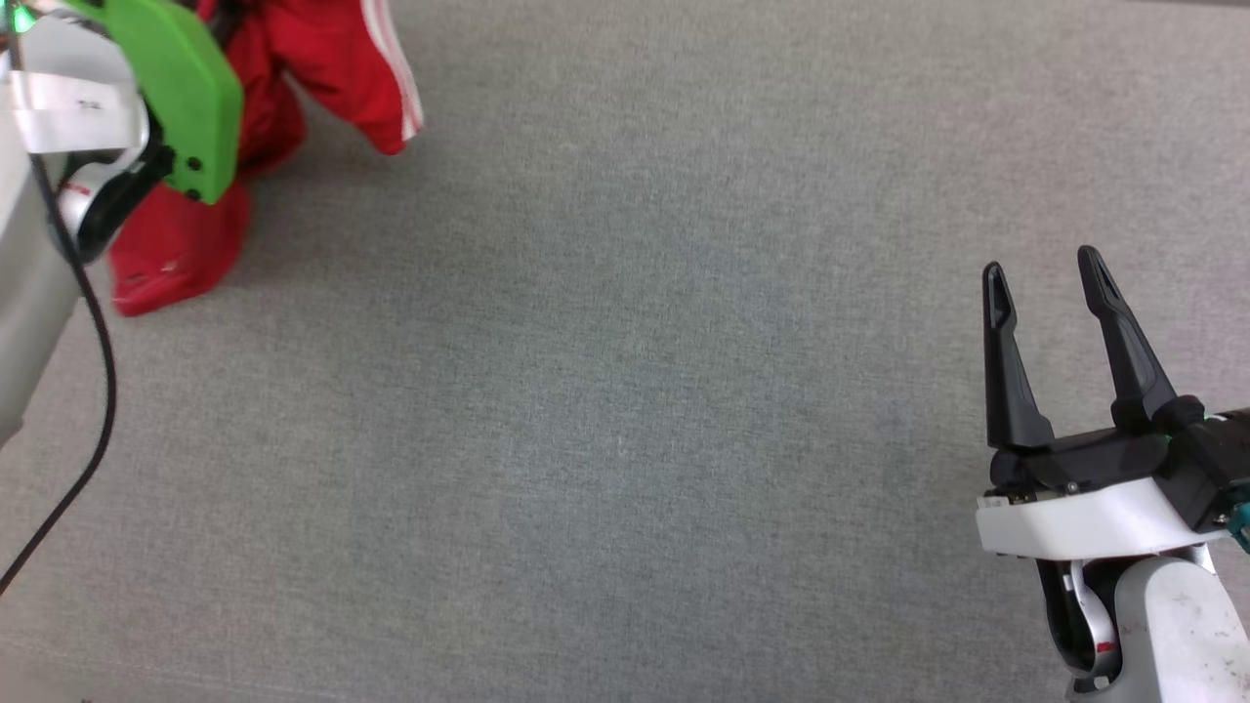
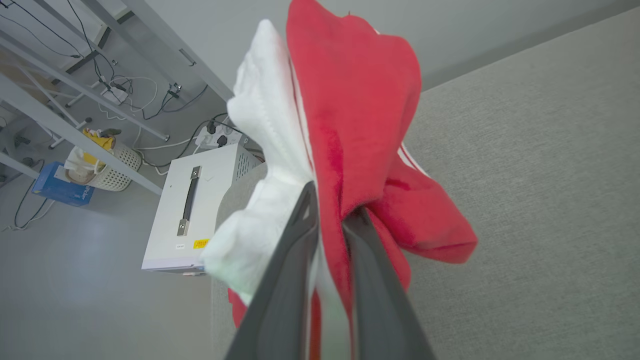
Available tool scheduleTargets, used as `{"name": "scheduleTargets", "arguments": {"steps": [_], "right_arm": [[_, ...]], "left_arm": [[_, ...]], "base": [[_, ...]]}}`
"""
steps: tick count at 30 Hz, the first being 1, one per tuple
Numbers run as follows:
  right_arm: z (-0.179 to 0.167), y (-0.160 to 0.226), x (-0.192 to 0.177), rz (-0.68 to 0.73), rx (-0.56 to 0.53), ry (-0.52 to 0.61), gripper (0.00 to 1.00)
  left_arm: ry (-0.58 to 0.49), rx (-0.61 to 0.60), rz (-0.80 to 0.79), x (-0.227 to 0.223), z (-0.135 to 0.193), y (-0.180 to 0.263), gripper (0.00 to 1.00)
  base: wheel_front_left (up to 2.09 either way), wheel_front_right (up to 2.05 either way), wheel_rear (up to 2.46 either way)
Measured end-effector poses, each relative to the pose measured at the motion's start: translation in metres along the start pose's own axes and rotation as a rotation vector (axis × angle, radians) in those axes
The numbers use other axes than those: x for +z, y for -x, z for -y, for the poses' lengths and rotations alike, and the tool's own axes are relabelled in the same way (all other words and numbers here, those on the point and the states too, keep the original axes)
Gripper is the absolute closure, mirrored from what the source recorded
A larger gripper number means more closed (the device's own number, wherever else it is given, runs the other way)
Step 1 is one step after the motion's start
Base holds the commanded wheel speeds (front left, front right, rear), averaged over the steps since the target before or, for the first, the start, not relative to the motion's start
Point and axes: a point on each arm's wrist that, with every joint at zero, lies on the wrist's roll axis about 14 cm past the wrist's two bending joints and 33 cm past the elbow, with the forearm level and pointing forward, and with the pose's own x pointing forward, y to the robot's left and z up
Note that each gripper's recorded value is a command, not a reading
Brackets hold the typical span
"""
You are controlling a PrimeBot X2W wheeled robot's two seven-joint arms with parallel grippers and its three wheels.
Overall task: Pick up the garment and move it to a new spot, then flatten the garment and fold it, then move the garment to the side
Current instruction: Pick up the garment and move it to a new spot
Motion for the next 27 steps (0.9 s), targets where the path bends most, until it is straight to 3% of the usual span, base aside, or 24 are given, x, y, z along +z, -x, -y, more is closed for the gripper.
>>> {"name": "scheduleTargets", "arguments": {"steps": [5, 14, 21, 27], "right_arm": [[0.003, 0.011, 0.021, 0.034, -0.023, 0.002, 0.00], [0.027, 0.037, 0.045, 0.071, -0.113, 0.004, 0.00], [0.053, 0.056, 0.056, 0.082, -0.199, 0.028, 0.00], [0.076, 0.070, 0.051, 0.059, -0.273, 0.038, 0.00]], "left_arm": [[-0.113, -0.080, 0.154, 0.059, 0.033, 0.020, 1.00], [-0.236, -0.357, 0.340, 0.122, 0.154, 0.035, 1.00], [-0.245, -0.604, 0.389, 0.130, 0.264, 0.030, 1.00], [-0.235, -0.802, 0.344, 0.098, 0.354, 0.024, 1.00]], "base": [[0.00, 0.00, 0.00], [0.00, 0.00, 0.00], [0.00, 0.00, 0.00], [0.00, 0.00, 0.00]]}}
